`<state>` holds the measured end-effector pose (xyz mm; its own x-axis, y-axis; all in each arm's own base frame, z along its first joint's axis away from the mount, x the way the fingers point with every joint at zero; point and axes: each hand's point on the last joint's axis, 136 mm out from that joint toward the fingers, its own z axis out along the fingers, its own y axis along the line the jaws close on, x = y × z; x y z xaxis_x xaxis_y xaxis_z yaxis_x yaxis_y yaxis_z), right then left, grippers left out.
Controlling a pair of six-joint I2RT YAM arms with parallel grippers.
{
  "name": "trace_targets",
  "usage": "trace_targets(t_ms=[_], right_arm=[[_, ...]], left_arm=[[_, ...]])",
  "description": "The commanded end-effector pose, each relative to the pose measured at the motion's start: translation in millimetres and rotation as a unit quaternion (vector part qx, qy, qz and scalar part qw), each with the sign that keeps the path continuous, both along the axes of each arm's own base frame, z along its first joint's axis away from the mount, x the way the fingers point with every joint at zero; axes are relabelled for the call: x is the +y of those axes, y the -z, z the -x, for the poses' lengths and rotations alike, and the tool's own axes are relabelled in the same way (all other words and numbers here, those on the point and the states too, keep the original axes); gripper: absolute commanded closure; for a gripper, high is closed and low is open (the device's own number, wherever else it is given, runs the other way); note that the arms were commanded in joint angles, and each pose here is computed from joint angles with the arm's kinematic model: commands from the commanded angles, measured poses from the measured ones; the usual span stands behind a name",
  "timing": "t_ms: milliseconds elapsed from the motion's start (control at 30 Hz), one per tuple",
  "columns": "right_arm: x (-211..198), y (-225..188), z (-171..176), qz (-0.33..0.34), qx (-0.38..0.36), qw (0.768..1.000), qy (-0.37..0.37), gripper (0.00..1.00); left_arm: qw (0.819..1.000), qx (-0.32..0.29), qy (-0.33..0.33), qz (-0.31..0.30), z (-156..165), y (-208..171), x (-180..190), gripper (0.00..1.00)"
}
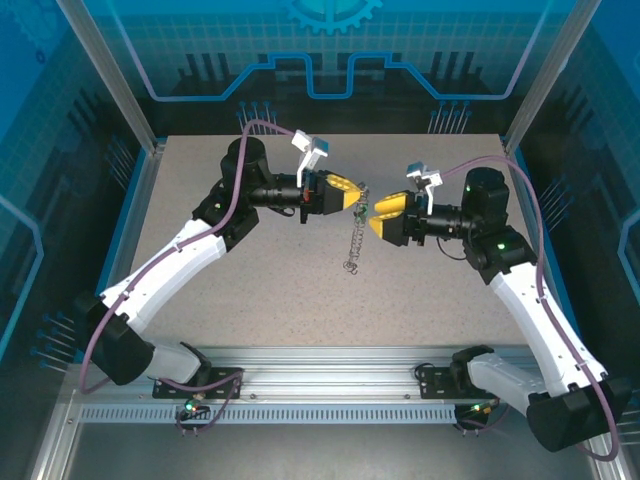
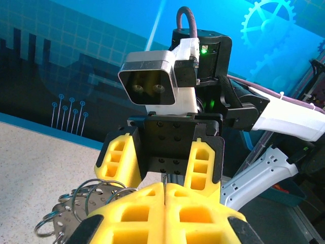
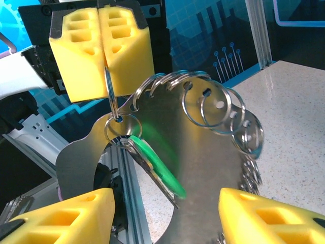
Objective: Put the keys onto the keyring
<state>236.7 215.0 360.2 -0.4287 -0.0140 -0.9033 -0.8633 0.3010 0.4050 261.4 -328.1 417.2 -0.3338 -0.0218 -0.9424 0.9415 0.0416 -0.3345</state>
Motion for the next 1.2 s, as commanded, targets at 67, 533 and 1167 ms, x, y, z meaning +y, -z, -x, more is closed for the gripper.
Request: trace_targets(t_ms=[67,533,1167], right_arm=[[9.3,-6.0,3.3,-0.006,-0.019,1.0,-0.013,0.42],[34.5,-7.0,3.9,-0.007,-0.019,0.999,-0.043,0.55],[7.3,-3.2,12.8,0.021,-0.016,1.0,0.006,1.0]], left_arm=[[0.999,-0.038,0.013,0.027,15.2,-28.9,7.4,1.0],[0.999,-0.038,0.011,0.025,14.4,-26.8,7.3,1.0],[0.999,-0.05,-0.009,0.016,14.0,-22.3,14.9,1.0]])
